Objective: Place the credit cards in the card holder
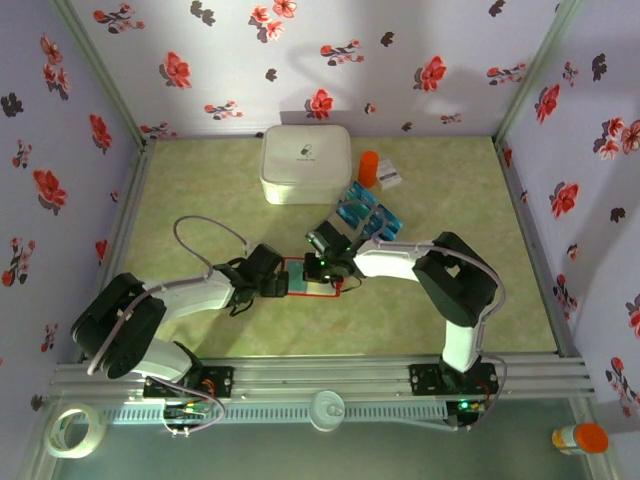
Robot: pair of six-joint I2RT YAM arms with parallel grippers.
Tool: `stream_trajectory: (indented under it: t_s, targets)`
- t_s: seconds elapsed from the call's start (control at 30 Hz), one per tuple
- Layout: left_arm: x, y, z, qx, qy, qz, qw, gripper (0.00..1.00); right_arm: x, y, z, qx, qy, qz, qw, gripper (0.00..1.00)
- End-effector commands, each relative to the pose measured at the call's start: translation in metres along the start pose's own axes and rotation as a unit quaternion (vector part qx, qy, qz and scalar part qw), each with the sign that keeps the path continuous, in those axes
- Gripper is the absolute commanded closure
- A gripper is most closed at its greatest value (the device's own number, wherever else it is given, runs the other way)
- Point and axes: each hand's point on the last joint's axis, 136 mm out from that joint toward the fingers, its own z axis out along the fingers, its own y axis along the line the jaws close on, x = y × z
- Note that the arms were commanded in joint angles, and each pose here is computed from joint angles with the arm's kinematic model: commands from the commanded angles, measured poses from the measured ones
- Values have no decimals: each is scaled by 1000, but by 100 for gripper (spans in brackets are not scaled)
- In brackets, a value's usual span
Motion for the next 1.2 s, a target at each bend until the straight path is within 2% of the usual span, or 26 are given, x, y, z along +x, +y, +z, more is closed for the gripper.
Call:
stream_trajectory:
  t_s: [0.0,0.3,0.6,0.87,1.17]
  targets:
    - [8,6,4,-7,8,-7,1000,0,-1,4,6,2,10,-11,1000,97]
    - [5,5,0,-1,1,-11,1000,0,2,10,9,-3,16,-13,1000,97]
    - [3,5,-1,0,-1,-12,1000,0,-19,14,-27,-20,-29,-8,999,94]
    - [-8,5,-13,0,-11,-7,1000,0,-32,-19,-60,-1,-55,9,998,93]
    - [-41,-2,-46,20,-42,-11,999,0,-29,-40,-72,21,-57,4,998,93]
